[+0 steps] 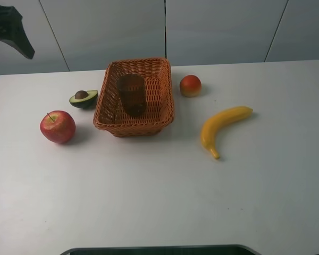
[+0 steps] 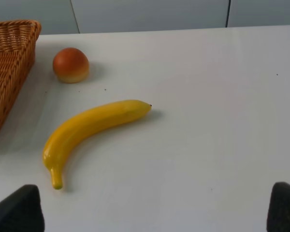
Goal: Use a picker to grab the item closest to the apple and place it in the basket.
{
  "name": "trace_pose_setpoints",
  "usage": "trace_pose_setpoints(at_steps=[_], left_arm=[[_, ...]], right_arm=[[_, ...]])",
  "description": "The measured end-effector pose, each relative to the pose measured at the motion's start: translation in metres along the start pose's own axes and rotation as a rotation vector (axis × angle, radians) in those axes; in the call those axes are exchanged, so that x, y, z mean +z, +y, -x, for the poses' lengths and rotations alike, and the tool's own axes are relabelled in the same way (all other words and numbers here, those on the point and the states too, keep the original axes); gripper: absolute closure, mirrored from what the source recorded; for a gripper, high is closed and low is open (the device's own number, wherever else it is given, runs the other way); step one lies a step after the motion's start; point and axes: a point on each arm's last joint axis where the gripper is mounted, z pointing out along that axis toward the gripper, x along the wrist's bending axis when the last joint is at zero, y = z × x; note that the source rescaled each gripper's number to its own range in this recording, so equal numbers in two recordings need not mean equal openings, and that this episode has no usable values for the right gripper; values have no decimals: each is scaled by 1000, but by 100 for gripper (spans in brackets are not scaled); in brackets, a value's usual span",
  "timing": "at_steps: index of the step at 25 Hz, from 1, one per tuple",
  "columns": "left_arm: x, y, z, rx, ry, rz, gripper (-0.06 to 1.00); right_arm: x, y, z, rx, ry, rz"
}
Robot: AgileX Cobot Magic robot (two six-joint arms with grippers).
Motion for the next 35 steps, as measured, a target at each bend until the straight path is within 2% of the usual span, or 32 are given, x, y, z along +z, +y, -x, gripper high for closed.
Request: trace_pose_setpoints(at_steps=[3,19,26,35], left_arm=[[-21,-26,-7,-23,16,85,-5],[-118,-176,8,15,19,443,-5],[-122,-235,12,46,2,559,-5],[-105,-272,14,52,-31,610,-5]], right_arm=[[0,0,0,0,0,0],[0,0,0,0,0,0],[0,0,0,0,0,0],[0,0,0,0,0,0]])
